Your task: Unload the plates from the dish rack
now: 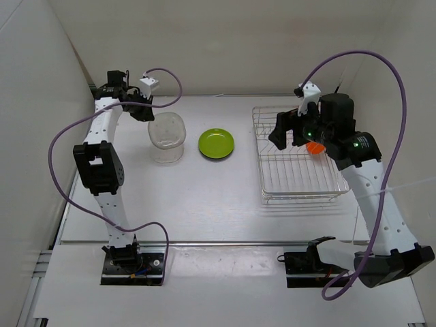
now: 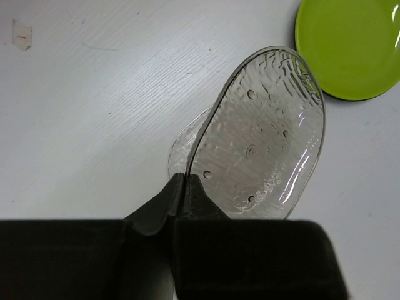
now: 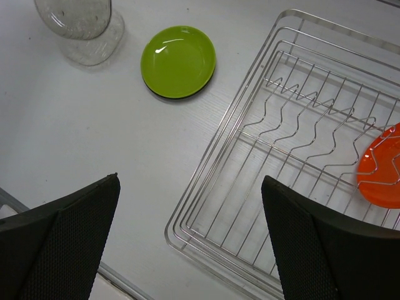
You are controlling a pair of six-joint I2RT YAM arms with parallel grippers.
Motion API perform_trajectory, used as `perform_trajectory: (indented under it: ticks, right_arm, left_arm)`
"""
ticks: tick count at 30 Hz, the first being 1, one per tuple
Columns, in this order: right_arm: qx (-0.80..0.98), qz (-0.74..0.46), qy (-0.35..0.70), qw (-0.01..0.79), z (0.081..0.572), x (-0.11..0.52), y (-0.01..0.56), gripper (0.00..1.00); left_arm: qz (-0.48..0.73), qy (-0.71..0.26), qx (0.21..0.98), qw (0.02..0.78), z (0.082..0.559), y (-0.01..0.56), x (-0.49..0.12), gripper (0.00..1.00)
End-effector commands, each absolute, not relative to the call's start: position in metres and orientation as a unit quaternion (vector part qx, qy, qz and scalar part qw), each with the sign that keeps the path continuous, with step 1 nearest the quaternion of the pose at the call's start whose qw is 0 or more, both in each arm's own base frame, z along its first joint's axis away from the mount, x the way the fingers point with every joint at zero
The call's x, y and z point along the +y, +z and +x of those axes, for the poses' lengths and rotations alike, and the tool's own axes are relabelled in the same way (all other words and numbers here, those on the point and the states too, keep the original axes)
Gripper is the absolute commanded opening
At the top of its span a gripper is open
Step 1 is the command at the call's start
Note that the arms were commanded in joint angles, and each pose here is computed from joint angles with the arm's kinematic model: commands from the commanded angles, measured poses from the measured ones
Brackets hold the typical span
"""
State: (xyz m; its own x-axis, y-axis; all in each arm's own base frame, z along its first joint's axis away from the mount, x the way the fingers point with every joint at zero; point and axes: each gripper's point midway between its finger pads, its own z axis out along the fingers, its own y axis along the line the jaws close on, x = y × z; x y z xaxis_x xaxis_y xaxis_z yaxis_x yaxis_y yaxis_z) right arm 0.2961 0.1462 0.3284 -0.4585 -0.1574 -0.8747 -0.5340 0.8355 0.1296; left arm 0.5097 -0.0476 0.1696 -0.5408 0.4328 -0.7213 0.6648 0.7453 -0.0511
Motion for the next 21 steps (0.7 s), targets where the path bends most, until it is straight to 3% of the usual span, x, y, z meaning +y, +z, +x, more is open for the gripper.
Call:
perform_trajectory:
  ticks: [1, 21]
  right_arm:
    - [0.832, -0.211, 0.186, 0.478, 0.306, 0.145, 0.324, 0.97]
    - [0.839, -0.202, 0.149, 0.483, 0.305, 0.124, 0.320, 0.95]
  left_arm:
    - [0.349, -0.156, 0.839, 0.388, 0.511, 0.201, -0.040, 0.11]
    - [0.374, -0.202, 0.829, 0.364, 0.500, 0.153, -0.022, 0.11]
